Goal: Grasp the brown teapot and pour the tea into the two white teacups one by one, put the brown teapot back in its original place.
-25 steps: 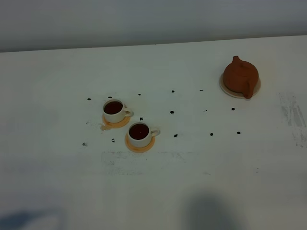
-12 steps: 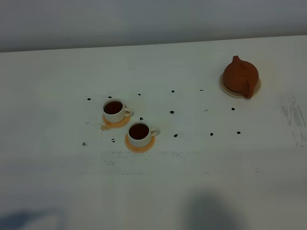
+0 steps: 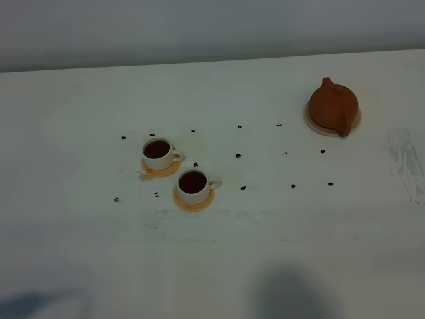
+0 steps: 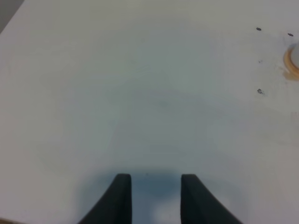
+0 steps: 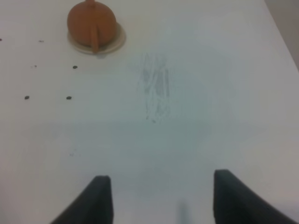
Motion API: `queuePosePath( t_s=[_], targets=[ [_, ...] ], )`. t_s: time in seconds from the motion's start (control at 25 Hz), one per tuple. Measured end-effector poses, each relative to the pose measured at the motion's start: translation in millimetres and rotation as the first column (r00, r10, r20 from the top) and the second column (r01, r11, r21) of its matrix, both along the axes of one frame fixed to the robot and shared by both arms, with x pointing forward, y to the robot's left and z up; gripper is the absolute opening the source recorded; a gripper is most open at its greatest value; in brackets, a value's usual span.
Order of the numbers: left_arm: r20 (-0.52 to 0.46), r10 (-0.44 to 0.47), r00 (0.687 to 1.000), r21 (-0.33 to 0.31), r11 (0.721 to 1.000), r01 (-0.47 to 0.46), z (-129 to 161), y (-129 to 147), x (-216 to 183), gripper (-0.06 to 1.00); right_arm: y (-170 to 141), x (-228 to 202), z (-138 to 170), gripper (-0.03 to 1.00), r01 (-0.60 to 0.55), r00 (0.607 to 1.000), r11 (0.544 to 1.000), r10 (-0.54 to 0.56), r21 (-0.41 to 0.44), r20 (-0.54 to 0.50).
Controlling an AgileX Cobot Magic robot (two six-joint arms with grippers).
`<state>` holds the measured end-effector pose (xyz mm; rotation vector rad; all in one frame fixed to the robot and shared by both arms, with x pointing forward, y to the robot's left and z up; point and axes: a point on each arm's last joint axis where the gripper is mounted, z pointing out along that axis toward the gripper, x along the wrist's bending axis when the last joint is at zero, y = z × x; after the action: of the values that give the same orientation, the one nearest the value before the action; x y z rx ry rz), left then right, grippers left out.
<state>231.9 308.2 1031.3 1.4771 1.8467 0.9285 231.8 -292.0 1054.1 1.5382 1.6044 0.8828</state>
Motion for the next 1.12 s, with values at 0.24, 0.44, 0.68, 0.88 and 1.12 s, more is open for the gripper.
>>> queuePosePath(
  t_s=[0.24,0.44,0.68,0.88,1.12],
  targets=[
    [0.0,0.0,1.0,0.0,1.0,0.0,0.0,0.0,0.0,0.25,0.0,0.1,-0.3,0.47,0.0,1.0,1.0,0.0,0.0,-0.001],
    [0.0,0.0,1.0,0.0,1.0,0.0,0.0,0.0,0.0,0.25,0.0,0.1,-0.3,0.47,-0.001,1.0,1.0,0.001,-0.001,-0.001],
    [0.0,0.0,1.0,0.0,1.0,0.0,0.0,0.0,0.0,0.25,0.0,0.1,-0.3,0.47,-0.001,1.0,1.0,0.001,-0.002,-0.001],
    [0.0,0.0,1.0,0.0,1.0,0.0,0.0,0.0,0.0,0.25,0.0,0.1,-0.3,0.47,-0.001,1.0,1.0,0.001,-0.002,-0.001],
    [0.0,0.0,1.0,0.0,1.0,0.0,0.0,0.0,0.0,0.25,0.0,0.1,-0.3,0.47,-0.002,1.0,1.0,0.002,-0.003,-0.001]
  ],
)
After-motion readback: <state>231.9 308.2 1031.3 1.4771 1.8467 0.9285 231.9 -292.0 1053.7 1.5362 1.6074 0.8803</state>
